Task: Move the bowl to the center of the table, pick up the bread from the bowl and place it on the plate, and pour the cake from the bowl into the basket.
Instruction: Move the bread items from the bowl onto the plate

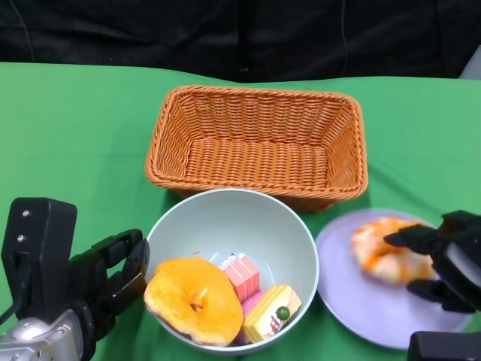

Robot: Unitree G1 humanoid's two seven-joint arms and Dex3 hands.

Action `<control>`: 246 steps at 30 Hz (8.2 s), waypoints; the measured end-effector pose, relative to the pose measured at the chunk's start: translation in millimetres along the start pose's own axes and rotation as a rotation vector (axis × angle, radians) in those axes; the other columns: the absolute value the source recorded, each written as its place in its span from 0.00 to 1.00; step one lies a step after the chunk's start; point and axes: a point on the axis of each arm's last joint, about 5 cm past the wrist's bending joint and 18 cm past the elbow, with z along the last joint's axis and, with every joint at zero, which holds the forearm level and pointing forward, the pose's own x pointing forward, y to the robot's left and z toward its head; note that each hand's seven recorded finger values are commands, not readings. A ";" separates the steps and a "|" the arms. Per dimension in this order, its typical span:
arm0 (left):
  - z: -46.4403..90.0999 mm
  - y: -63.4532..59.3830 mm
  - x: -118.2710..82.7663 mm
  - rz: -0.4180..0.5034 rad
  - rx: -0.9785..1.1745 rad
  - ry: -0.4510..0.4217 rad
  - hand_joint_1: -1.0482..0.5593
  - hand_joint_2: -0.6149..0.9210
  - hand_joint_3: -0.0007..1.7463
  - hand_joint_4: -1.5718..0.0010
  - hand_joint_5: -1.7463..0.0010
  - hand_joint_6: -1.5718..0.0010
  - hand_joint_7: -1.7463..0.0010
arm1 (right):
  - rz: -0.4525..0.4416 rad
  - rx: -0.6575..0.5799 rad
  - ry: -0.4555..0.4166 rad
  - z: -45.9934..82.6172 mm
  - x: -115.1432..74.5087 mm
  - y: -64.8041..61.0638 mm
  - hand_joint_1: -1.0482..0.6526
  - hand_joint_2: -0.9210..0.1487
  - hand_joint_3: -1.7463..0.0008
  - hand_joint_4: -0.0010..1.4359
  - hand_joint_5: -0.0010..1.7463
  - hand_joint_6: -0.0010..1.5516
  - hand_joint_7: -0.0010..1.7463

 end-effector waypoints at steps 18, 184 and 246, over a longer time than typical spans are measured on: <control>0.1 -0.2 -0.2 0.002 0.005 -0.006 0.34 1.00 0.38 1.00 0.72 0.87 0.99 | -0.092 0.275 -0.162 30.9 -22.3 -41.4 0.05 0.00 0.73 0.06 0.03 0.04 0.01; -1.3 -2.5 -5.8 0.018 -0.011 -0.029 0.33 1.00 0.44 1.00 0.70 0.91 1.00 | -0.404 0.332 -0.637 149.0 60.8 26.2 0.32 0.00 0.92 0.14 0.67 0.15 0.50; 0.3 1.4 -5.1 0.040 0.014 -0.040 0.35 1.00 0.46 0.99 0.75 0.89 0.99 | -0.107 0.335 -0.510 143.8 37.2 -1.7 0.26 0.00 0.93 0.01 0.63 0.02 0.44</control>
